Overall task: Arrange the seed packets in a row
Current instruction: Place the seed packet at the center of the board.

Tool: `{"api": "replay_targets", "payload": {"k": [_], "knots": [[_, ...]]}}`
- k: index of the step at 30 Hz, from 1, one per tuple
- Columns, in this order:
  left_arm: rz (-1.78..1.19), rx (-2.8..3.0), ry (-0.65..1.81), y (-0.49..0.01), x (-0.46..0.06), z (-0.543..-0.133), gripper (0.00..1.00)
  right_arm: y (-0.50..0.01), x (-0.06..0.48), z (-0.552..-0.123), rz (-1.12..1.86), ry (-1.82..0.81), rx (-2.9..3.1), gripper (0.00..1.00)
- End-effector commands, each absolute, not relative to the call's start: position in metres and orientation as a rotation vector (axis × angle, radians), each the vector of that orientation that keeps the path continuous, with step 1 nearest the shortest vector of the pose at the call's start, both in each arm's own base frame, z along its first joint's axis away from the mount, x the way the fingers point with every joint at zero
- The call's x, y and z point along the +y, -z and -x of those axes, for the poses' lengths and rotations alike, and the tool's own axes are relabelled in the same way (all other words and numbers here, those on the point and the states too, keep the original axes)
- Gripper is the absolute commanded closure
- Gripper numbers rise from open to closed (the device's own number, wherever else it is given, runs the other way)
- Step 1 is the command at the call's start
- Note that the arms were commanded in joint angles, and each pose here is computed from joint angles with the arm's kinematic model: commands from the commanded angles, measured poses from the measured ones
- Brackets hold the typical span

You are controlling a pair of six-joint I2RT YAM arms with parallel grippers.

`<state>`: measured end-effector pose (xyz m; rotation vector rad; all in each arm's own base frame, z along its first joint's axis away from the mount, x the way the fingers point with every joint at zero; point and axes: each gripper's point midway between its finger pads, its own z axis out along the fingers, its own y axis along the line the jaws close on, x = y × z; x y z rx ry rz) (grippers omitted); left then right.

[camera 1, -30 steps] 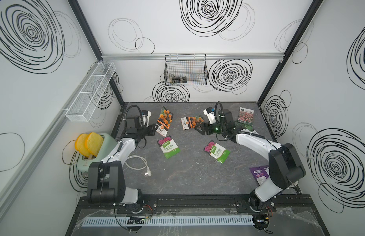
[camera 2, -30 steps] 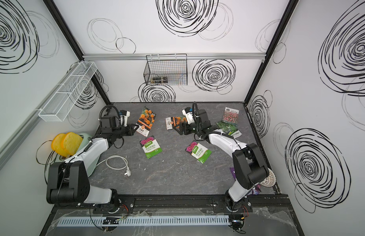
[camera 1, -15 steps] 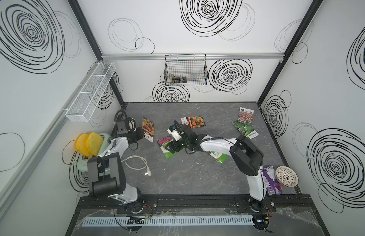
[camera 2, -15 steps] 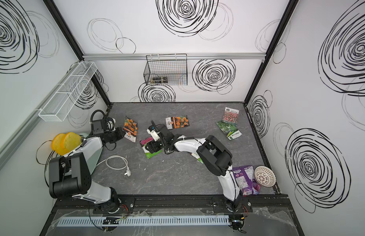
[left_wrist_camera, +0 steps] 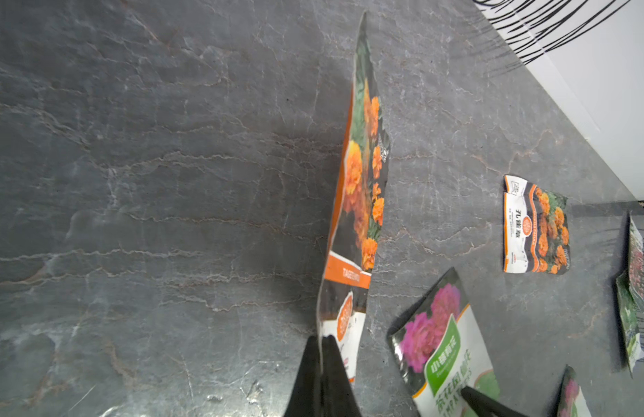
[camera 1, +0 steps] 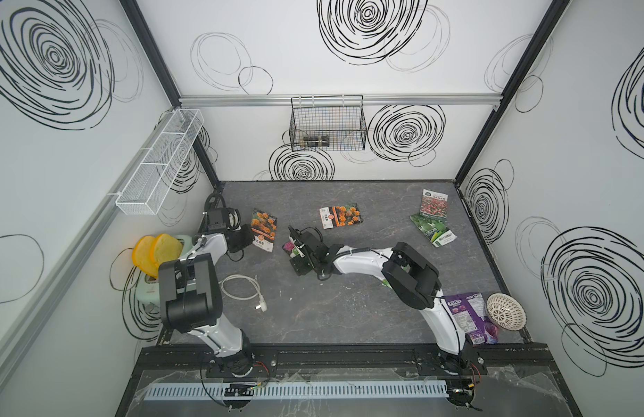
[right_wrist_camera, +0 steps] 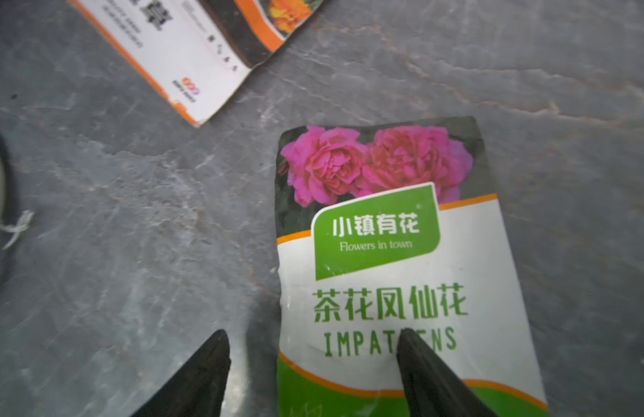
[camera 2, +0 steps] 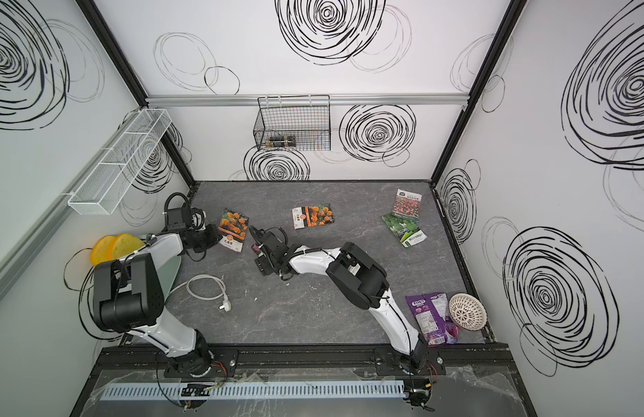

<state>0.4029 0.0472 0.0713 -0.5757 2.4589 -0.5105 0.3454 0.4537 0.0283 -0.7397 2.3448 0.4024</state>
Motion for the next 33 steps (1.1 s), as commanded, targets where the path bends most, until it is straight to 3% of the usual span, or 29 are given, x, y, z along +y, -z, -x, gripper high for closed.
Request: {"api": "replay_targets", "payload": {"k": [1,9,15,17,21,28,33], "knots": [[0.564,2.512,0.483,-0.062,0.047,-0.403,1.00,0.020,0.381,-0.348,0.637,-0.182,2.549,0.25],[0.551,2.636,0.474,-0.034,0.036,-0.396,1.00,0.000,0.317,-0.365,0.433,-0.237,2.600,0.25],[0.563,2.675,0.434,-0.025,0.036,-0.392,0.99,-0.049,0.317,-0.369,0.398,-0.441,2.530,0.24],[0.574,2.678,0.407,-0.026,0.040,-0.392,0.88,-0.072,0.321,-0.370,0.404,-0.520,2.494,0.23],[0.597,2.678,0.367,-0.029,0.047,-0.392,0.84,-0.117,0.323,-0.369,0.407,-0.671,2.421,0.23],[0.597,2.646,0.259,-0.051,0.061,-0.390,0.49,-0.169,0.296,-0.381,0.342,-0.800,2.349,0.21],[0.589,2.566,0.182,-0.083,0.072,-0.396,0.42,-0.183,0.255,-0.405,0.199,-0.923,2.331,0.22]]}}
